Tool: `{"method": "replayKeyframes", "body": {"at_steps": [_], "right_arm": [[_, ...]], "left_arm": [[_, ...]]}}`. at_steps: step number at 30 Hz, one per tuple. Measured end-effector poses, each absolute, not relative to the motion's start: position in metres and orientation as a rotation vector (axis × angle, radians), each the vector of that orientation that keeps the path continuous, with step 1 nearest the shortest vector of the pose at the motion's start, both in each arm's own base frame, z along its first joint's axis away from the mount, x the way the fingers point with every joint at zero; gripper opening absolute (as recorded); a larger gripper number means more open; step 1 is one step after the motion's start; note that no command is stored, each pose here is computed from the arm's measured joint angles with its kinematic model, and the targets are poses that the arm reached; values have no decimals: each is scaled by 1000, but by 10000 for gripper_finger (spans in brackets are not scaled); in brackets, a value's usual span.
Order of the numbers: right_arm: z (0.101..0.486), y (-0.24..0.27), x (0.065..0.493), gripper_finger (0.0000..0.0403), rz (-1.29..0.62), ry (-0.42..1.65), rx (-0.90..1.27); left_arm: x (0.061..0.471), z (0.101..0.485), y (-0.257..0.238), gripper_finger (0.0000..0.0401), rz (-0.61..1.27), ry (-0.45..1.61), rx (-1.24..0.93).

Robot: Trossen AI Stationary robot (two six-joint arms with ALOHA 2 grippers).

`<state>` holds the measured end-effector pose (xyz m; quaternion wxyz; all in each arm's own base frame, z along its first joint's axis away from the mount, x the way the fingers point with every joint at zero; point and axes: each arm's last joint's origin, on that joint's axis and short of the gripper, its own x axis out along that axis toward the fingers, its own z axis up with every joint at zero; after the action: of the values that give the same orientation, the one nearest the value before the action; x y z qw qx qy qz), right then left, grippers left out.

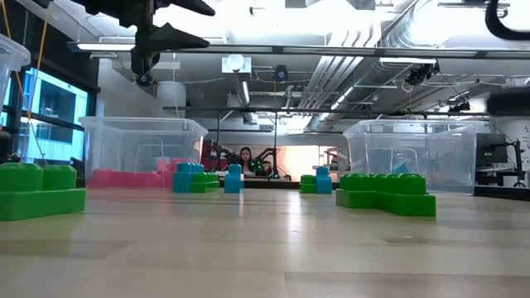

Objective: Sort blocks
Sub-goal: Put the blue game piece into the top right transparent bin

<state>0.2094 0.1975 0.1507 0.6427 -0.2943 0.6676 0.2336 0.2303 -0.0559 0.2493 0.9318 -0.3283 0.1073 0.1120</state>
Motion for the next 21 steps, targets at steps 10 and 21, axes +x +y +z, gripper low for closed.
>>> {"method": "replayKeyframes", "body": {"at_steps": [10,21], "right_arm": [[226,182,235,26,350,1499,-657],[336,29,223,2,-697,1003,95]], "left_arm": [[202,305,-37,184,118,-93,-505],[172,323,-18,184,175,-165,-484]]}}
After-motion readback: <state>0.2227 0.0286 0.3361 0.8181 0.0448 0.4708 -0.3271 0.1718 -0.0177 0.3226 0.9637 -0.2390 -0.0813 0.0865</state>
